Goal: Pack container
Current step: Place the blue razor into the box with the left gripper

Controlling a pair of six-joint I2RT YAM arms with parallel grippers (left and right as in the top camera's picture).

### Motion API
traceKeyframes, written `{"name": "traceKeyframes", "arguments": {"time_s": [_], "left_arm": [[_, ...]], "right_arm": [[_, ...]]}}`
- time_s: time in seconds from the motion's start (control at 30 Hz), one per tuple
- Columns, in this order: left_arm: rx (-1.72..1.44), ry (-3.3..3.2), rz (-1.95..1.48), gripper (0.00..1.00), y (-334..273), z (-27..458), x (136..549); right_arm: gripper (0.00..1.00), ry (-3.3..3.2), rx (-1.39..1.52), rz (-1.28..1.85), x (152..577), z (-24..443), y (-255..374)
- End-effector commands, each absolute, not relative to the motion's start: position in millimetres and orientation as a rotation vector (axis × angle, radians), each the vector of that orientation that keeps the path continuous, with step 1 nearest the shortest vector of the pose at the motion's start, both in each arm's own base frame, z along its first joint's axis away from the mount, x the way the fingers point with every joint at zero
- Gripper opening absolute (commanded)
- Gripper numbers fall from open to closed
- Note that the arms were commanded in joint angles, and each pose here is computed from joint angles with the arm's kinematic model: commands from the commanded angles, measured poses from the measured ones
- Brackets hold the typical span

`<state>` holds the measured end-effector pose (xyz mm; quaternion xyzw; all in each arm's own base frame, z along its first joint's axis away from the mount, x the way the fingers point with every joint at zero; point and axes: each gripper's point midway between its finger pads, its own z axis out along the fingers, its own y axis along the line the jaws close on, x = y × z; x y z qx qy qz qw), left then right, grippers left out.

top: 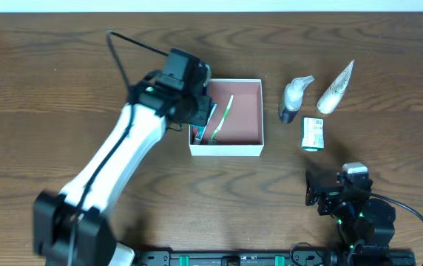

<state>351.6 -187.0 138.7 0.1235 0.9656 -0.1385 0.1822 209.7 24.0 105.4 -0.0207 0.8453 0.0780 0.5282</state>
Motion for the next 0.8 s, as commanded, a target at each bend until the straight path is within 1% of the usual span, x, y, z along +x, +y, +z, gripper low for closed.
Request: {"name": "traceKeyframes", "arguments": {"time_s": [0.0, 0.17, 0.23, 0.27, 0.3, 0.33, 0.37, 0.4, 0.5, 0.67, 0.77], "left_arm": [[0.285, 2.795, -0.395, 0.08, -190, 110, 355], [0.272, 2.838, -0.383, 0.08, -192, 89, 358], [0.267, 2.843, -0.382, 0.13, -192, 87, 358], [0.267, 2.843, -0.382, 0.21, -192, 87, 358], [0.260, 2.842, -0.384, 0.32, -192, 88, 358], [0.249, 2.840, -0.387, 0.46, -192, 89, 358], [0.234, 2.838, -0.391, 0.72, -192, 91, 358], [0.224, 2.834, -0.398, 0.77, -192, 95, 358], [0.222, 2.793, -0.426, 0.77, -193, 115, 358], [0.218, 2.668, -0.466, 0.79, -188, 175, 354], [0.175, 2.587, -0.451, 0.81, -169, 211, 347]], "right_arm": [[0.99, 2.015, -0.078, 0.183, 209, 105, 26], [0.99, 2.015, -0.078, 0.183, 209, 105, 26], [0.99, 2.015, -0.078, 0.183, 209, 105, 26], [0.99, 2.015, -0.078, 0.183, 209, 105, 26], [0.99, 2.015, -0.078, 0.183, 209, 105, 26], [0.99, 2.015, -0.078, 0.183, 209, 105, 26], [0.99, 2.015, -0.078, 0.183, 209, 105, 26], [0.99, 2.015, -0.078, 0.183, 209, 105, 26], [0.99, 2.015, -0.078, 0.183, 209, 105, 26], [0.99, 2.015, -0.078, 0.183, 209, 105, 26], [0.99, 2.015, -0.078, 0.183, 209, 105, 26]]}}
